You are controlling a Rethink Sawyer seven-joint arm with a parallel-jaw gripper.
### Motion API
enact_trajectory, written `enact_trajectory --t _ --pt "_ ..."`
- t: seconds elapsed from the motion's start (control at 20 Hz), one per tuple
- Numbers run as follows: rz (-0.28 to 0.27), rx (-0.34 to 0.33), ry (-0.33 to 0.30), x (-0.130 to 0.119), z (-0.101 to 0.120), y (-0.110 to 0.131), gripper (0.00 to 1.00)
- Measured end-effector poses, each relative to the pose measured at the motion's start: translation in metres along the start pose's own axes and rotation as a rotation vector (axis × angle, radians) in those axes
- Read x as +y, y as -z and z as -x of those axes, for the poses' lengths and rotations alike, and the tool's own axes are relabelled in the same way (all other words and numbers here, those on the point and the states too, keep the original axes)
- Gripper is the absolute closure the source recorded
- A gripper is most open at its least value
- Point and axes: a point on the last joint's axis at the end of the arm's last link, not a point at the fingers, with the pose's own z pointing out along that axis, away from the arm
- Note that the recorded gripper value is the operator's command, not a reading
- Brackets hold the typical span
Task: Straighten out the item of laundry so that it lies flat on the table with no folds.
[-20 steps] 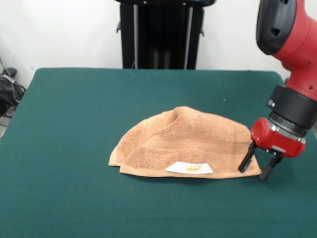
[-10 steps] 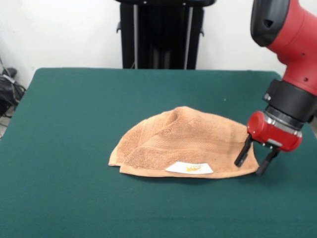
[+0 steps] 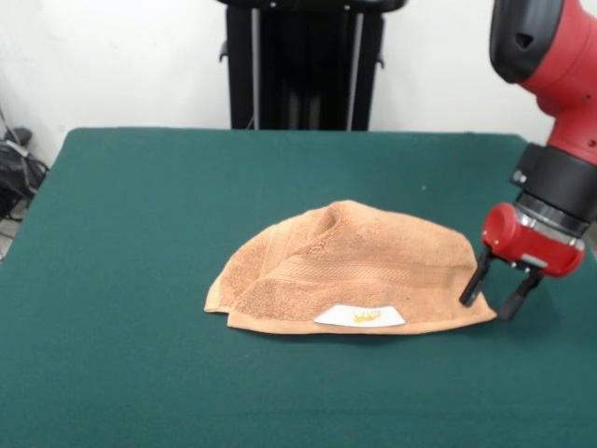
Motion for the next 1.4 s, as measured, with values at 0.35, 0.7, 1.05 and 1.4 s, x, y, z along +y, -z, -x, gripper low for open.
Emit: enact_trajectory --t 0.35,0.7,1.05,1.4 --pt "0.002 0.002 -0.017 0.000 0.001 0.000 0.00" --pt "0.003 -0.002 -0.025 -0.001 0.002 0.000 0.00" --pt "-0.003 -0.034 -0.027 -0.004 0.006 -0.004 0.00" --pt "-0.009 -0.039 -0.023 -0.004 0.001 -0.011 0.00"
